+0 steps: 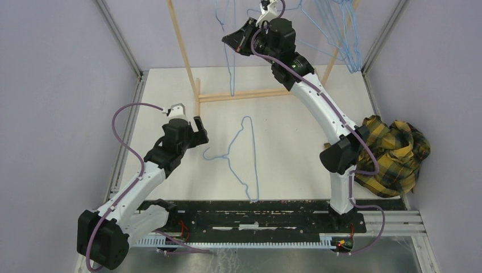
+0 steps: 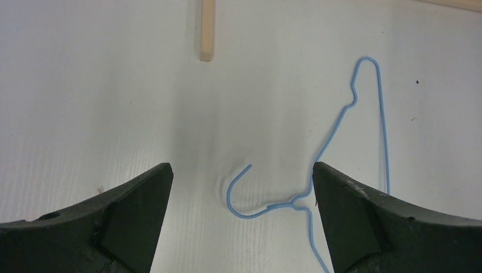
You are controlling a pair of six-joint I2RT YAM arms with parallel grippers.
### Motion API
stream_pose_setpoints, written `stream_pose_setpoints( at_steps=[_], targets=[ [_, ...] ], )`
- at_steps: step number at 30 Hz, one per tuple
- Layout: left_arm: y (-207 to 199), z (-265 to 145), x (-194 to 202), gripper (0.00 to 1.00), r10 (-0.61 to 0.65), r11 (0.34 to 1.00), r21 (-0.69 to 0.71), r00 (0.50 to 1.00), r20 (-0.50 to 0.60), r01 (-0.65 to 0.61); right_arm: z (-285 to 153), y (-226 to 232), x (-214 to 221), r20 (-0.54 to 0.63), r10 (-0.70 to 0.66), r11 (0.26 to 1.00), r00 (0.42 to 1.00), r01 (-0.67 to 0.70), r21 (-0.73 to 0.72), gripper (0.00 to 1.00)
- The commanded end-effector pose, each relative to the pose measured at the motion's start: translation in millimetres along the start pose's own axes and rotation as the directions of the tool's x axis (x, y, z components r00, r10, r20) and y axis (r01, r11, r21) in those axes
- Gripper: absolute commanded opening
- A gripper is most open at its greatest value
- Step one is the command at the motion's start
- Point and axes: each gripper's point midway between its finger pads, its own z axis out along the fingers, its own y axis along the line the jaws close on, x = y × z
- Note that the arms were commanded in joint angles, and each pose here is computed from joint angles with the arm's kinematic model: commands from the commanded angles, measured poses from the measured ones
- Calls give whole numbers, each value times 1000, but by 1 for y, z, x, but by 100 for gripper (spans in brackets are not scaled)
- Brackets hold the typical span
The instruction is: Organize the hangers
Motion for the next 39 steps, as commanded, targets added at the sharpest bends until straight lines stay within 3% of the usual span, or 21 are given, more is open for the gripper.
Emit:
stream_pose_setpoints(
  at_steps=[1,13,23,39],
  targets=[
    [-13,-1,-17,100,-34,999,41,999,41,32,7,6,-38,153,13,1000,988,-14,1,1],
    [-13,6,-14,100,-2,1000,30,1000,24,1,16,15,-59,236,16,999,972,-8,-37,1],
    [-14,4,-14,100,-5,999,36,1000,22,5,20,-22,-80,327,-33,991,944,-12,132,1],
    [-13,1,-14,100,-8,999,40,1000,25,7,17,-68,-108,429,-52,962,902,-69,262,1]
  ],
)
